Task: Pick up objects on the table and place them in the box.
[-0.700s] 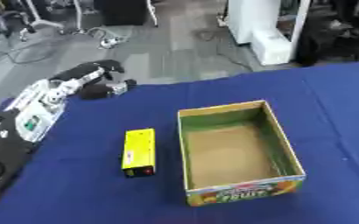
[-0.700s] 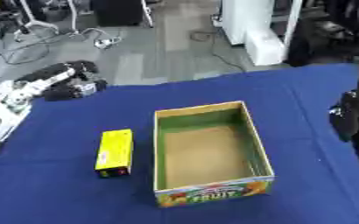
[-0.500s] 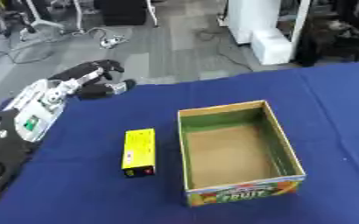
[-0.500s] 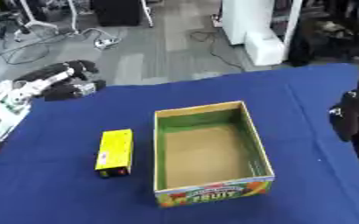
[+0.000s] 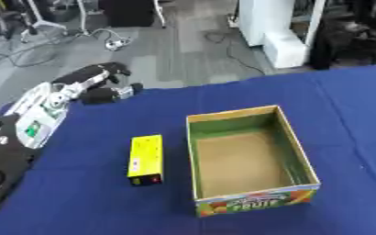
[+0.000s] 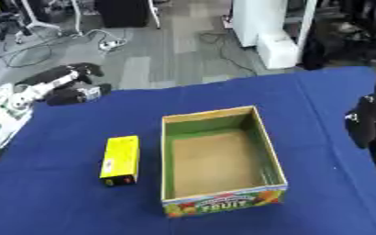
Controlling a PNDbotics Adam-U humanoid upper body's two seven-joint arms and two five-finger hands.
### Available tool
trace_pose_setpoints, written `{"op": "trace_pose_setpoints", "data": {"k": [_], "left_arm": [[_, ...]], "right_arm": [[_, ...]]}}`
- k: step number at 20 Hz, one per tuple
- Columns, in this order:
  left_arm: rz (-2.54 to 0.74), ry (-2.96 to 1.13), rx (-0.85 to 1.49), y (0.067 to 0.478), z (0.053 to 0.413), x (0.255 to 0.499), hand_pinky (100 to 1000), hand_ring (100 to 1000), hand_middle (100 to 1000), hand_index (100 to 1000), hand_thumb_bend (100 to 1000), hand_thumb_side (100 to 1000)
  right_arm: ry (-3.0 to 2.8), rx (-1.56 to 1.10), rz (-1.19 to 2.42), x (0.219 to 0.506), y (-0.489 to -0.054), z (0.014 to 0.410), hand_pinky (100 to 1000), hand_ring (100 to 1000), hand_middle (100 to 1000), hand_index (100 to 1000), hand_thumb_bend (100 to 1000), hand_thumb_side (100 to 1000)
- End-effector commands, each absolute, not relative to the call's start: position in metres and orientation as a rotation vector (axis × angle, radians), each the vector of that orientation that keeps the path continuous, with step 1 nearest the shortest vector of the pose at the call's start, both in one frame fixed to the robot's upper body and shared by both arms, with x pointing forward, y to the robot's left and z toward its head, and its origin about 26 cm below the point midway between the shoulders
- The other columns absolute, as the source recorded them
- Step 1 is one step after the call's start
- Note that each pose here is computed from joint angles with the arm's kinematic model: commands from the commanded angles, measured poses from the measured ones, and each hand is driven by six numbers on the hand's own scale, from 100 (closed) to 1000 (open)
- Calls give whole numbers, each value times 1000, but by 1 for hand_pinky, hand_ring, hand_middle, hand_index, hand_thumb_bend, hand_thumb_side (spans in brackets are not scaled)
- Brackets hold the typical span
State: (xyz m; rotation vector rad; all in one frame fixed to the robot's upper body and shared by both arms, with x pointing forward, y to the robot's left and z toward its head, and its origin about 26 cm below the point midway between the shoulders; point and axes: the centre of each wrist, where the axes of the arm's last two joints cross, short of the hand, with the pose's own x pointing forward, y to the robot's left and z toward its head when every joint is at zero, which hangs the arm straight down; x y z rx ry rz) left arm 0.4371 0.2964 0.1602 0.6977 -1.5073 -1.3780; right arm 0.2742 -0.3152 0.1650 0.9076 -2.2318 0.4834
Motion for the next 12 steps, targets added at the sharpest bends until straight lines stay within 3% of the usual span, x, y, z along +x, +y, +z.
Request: {"op": "trace_pose_setpoints", "data": {"k": [1,2,7,12], "left_arm": [[-1491,-1578,782,306,182,436,910,844,958,916,429,950],[-1528,-1595,809,308,183,437,951,852,940,896,486,885],[-1677,-1620,843,322,174,442,967,863,942,899,513,853],[-1782,-1560,704,336,161,447,975,858,941,910,515,746]], "right_arm": [[-2246,899,521,274,-317,175,147,311,391,501,100,1000],[-2247,899,521,274,-317,175,147,311,391,501,100,1000],[-2247,899,522,274,-317,175,147,311,391,501,100,1000],[-2248,900,521,274,-318,175,147,311,391,502,100,1000]]}}
